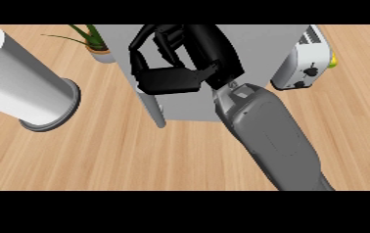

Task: Pick up the bottled water, place it into the cabinet and close the cabinet

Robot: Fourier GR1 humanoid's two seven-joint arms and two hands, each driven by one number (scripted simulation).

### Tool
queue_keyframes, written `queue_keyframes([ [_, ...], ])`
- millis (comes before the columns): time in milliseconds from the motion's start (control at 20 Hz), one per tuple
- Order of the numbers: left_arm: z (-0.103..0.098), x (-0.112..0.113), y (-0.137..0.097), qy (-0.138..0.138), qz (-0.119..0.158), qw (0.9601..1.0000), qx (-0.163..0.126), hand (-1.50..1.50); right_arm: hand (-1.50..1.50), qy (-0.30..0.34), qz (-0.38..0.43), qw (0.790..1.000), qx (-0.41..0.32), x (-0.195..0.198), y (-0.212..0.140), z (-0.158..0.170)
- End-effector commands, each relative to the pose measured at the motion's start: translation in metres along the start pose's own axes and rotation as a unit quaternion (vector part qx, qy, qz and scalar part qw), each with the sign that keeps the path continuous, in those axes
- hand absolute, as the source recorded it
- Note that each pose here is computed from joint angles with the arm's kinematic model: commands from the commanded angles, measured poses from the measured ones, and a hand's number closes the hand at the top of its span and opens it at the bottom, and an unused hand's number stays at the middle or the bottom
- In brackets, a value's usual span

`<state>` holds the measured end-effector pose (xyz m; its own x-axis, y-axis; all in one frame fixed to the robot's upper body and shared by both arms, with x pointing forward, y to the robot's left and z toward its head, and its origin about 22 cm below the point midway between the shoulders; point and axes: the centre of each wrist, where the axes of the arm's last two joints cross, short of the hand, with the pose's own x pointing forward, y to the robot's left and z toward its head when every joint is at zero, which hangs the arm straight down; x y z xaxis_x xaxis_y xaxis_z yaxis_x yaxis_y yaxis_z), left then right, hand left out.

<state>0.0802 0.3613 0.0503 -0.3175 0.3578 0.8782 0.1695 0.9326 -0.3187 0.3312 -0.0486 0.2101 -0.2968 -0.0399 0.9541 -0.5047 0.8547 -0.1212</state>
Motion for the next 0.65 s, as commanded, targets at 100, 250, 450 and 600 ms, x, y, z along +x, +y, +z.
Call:
queue_keyframes([
  [100, -0.009, 0.004, 0.01, -0.002, 0.004, 0.9999, -0.009, 1.5, 1.5, 0.063, 0.011, 0.997, -0.053, -0.041, -0.03, -0.015],
  [250, -0.015, 0.004, 0.0, -0.005, 0.005, 0.9998, -0.016, 1.5, 1.5, 0.063, 0.019, 0.995, -0.081, -0.036, -0.053, -0.017],
  [450, -0.022, 0.005, 0.003, -0.011, 0.008, 0.9997, -0.021, 1.5, 1.5, 0.07, 0.02, 0.994, -0.078, -0.054, -0.04, -0.014],
  [600, -0.019, -0.003, -0.006, 0.01, 0.011, 0.9995, -0.028, 1.5, 1.5, 0.071, 0.033, 0.994, -0.074, -0.044, -0.052, -0.017],
])
